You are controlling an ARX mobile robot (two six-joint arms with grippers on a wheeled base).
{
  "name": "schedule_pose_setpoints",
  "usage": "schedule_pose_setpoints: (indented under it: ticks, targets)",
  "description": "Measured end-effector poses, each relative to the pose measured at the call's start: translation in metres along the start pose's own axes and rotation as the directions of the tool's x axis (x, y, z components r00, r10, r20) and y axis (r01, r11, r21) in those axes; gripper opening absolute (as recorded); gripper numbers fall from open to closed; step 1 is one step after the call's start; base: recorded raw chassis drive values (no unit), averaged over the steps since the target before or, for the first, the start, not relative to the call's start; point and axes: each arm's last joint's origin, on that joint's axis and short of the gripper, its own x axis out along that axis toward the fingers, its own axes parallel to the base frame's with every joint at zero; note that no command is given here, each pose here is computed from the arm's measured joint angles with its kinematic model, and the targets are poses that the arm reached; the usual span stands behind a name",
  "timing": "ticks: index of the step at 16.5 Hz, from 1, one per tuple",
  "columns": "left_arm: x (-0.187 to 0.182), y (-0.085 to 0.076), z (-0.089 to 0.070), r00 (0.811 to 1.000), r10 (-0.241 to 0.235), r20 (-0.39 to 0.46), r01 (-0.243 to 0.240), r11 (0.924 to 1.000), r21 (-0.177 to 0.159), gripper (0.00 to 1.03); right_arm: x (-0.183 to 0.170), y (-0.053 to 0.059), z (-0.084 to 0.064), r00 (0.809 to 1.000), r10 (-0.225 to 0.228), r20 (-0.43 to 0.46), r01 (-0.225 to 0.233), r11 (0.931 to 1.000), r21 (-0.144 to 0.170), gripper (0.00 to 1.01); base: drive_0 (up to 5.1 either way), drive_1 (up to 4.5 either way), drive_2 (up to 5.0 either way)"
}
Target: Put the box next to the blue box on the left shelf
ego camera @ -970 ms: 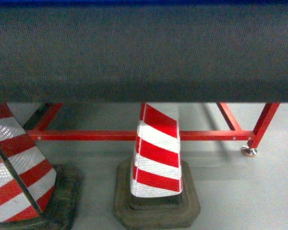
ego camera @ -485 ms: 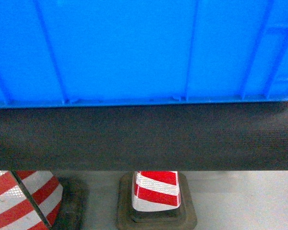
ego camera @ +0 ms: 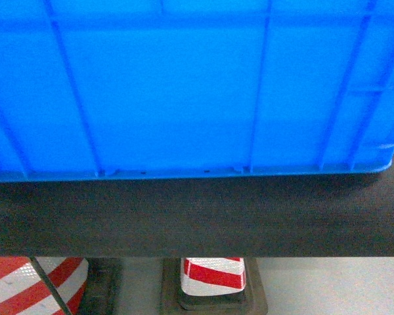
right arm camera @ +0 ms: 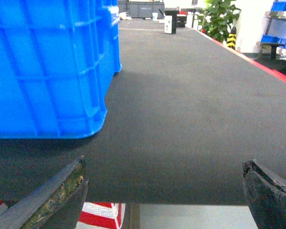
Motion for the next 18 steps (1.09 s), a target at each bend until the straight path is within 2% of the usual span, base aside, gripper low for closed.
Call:
schedule_pose_setpoints:
  ticks: [18]
  targets:
    - [0.0000, 0.0000, 0.0000, 1.000, 0.000, 0.000, 0.000, 1.0000, 0.000, 0.98, 0.0000, 0.0000, 0.0000, 1.000, 0.000, 0.000, 0.000, 1.0000, 0.000, 0.98, 0.0, 0.00, 0.0]
